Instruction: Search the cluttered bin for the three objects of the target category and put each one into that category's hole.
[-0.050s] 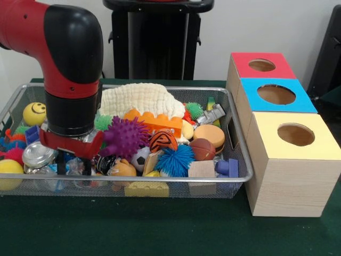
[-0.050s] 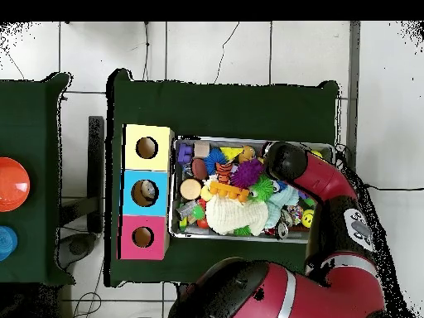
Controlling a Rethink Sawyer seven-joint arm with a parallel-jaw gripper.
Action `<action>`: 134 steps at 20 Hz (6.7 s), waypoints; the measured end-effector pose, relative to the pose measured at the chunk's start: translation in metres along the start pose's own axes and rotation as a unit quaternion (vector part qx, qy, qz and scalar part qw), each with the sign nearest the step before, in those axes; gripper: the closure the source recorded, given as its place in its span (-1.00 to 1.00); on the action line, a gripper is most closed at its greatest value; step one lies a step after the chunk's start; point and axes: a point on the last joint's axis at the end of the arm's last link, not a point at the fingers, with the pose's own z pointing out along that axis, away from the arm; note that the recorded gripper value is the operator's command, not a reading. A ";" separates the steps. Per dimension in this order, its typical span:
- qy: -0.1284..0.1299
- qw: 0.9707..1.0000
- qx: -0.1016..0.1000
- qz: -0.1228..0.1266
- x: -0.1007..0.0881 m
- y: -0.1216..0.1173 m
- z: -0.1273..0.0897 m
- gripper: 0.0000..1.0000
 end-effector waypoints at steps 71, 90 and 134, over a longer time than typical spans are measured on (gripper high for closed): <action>-0.027 0.995 -0.059 0.074 0.170 0.081 -0.080 1.00; -0.081 0.995 -0.058 0.002 0.149 0.092 -0.080 1.00; -0.024 0.995 -0.059 -0.071 -0.019 0.132 -0.164 1.00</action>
